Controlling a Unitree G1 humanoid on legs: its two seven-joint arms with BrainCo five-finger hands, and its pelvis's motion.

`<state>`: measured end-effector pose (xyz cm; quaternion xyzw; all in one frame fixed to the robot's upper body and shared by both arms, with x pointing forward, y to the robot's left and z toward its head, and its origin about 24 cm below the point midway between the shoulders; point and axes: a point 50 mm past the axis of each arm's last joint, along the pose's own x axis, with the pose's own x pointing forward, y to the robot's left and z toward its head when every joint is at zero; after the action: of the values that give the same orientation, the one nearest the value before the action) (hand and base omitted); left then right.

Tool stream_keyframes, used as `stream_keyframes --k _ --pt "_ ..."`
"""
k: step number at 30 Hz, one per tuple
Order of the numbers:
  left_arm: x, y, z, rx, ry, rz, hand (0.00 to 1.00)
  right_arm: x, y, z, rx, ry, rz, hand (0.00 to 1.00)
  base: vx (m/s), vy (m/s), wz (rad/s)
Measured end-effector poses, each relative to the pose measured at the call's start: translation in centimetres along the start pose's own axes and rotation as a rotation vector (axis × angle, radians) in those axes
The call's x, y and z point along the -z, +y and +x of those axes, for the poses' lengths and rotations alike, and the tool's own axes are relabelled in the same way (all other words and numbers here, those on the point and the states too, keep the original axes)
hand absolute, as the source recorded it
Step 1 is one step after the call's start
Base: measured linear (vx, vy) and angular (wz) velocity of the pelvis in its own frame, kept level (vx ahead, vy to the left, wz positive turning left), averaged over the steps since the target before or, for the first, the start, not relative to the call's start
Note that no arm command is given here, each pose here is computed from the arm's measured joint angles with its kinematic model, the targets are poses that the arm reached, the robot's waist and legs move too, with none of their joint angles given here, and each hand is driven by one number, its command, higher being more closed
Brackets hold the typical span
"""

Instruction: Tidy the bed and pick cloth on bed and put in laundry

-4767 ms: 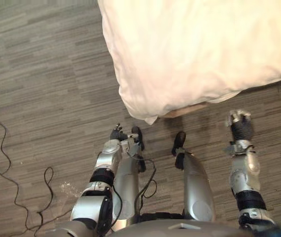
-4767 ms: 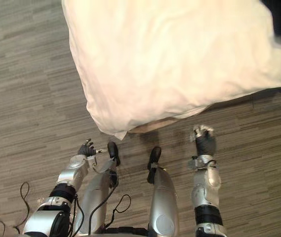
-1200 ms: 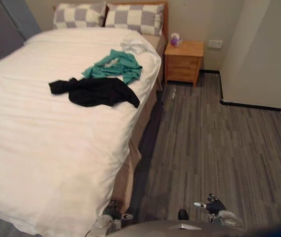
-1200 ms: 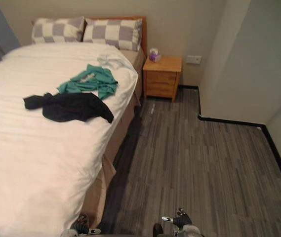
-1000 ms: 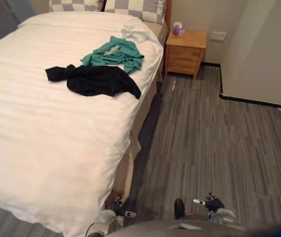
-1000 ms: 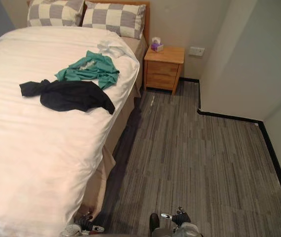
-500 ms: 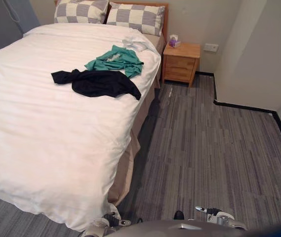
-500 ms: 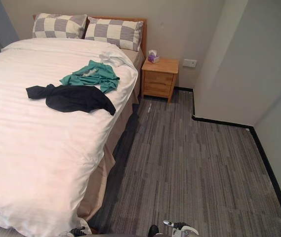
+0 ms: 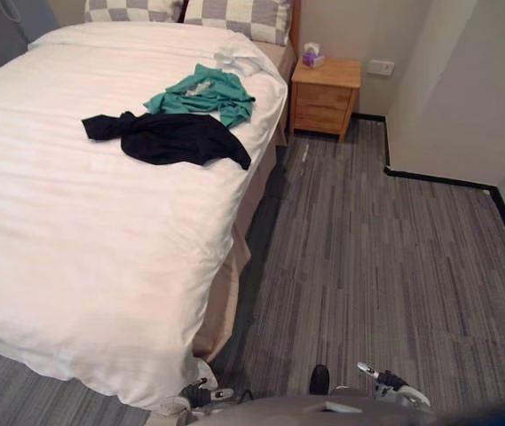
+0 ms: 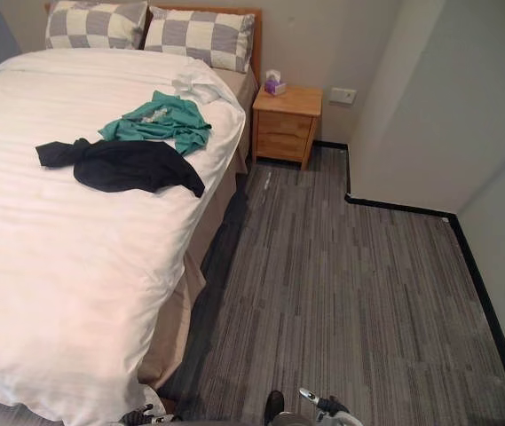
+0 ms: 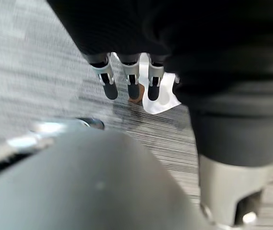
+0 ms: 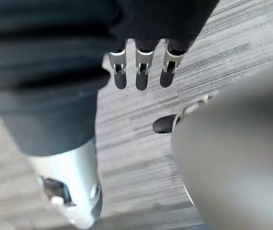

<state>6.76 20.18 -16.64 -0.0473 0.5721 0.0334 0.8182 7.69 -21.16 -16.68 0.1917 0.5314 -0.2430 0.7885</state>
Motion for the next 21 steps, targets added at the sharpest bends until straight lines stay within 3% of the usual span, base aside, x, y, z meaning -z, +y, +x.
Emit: stream_keyframes --k 9,15,21 --pt "-0.2 0.9 -0.6 -0.044 -0.128 -0.122 0.0 -0.6 1.4 -0.3 -0.12 -0.094 -0.055 0.0 0.05 -0.012 -0.28" --pt "-1.5 -0.3 -0.7 -0.02 -0.252 -0.093 0.0 -1.7 2.5 -0.4 -0.163 -0.131 -0.125 0.0 0.15 -0.004 -0.43" --pt "-1.7 -0.4 -0.8 -0.017 -0.266 -0.087 0.0 -1.4 2.5 -0.4 -0.176 -0.124 -0.157 0.0 0.27 0.179 -0.43"
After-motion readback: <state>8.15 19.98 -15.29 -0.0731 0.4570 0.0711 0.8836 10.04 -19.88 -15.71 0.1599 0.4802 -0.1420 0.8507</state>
